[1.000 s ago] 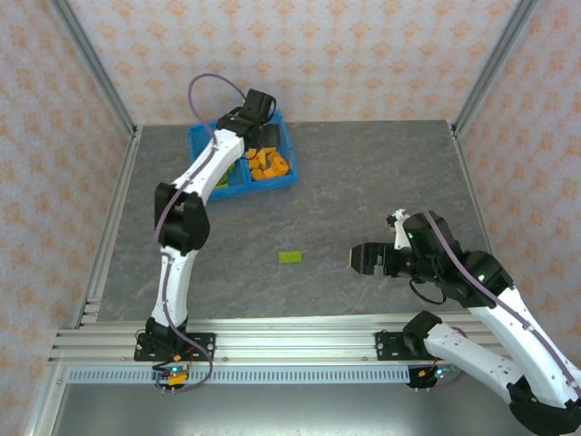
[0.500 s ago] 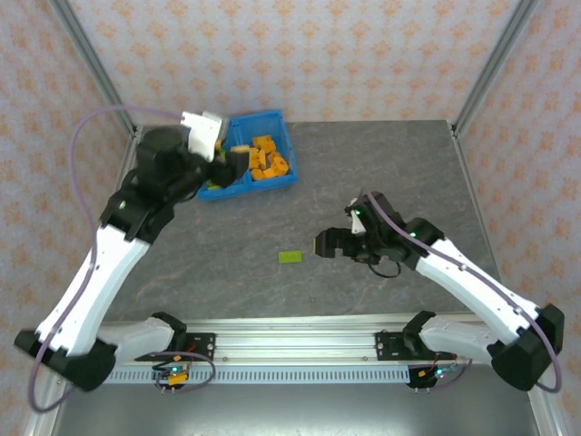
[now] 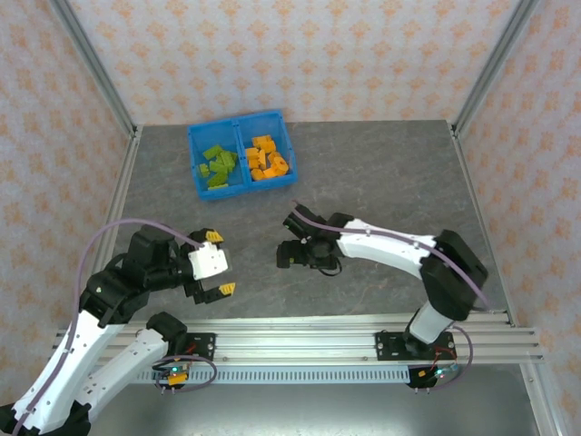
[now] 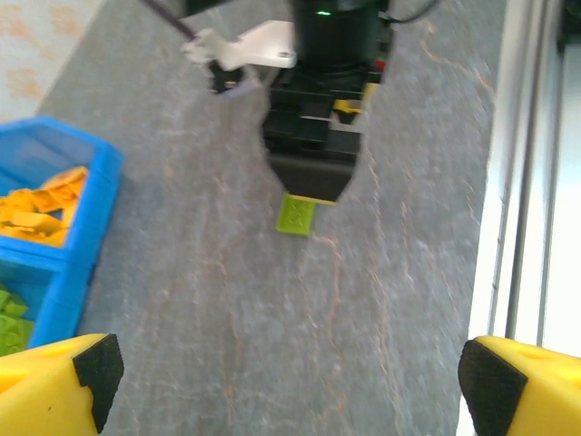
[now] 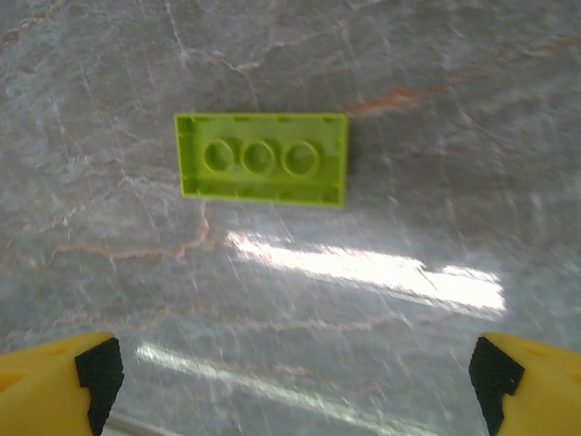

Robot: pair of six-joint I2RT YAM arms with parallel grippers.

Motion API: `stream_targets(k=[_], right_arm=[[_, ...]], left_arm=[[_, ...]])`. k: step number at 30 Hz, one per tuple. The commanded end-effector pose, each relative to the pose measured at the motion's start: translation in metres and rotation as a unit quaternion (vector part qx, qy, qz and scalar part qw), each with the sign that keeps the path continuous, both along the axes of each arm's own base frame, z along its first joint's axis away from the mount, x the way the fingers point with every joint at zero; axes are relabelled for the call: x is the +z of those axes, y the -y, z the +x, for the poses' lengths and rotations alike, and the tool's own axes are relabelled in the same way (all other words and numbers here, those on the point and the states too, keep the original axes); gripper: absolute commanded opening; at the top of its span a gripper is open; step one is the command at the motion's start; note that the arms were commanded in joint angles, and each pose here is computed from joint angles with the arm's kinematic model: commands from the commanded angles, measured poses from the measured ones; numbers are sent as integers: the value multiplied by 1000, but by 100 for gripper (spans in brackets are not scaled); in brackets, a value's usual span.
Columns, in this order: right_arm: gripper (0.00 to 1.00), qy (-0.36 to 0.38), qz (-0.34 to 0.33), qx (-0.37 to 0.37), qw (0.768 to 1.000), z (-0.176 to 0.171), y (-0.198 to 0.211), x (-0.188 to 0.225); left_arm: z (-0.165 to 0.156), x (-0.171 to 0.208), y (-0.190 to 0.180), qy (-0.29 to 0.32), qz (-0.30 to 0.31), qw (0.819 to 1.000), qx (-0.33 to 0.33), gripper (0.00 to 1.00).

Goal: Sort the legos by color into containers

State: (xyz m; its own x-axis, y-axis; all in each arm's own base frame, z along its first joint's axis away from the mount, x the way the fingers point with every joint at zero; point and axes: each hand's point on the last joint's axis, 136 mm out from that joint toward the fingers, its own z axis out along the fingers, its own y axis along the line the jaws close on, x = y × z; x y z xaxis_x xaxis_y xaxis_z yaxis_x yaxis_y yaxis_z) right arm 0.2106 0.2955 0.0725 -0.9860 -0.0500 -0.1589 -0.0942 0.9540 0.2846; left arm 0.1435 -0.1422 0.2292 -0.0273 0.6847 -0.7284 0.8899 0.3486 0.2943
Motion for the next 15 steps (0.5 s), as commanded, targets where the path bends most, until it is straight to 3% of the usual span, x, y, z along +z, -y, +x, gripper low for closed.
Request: stream_targets(k=[1, 10, 13, 15], right_arm=[[99, 46, -13, -17, 999, 24, -17, 2], [99, 75, -96, 0, 993, 42, -32, -35], [91, 71, -119, 3, 990, 40, -34, -46], [78, 65, -128, -6, 990, 39, -32, -52]], left_arm=[[-23, -26, 1, -26, 22, 998, -56, 100], [-21, -42, 5, -39, 31, 996, -74, 100], [-19, -43, 7, -38, 27, 996, -73, 100], [-19, -42, 7, -39, 28, 996, -73, 100]])
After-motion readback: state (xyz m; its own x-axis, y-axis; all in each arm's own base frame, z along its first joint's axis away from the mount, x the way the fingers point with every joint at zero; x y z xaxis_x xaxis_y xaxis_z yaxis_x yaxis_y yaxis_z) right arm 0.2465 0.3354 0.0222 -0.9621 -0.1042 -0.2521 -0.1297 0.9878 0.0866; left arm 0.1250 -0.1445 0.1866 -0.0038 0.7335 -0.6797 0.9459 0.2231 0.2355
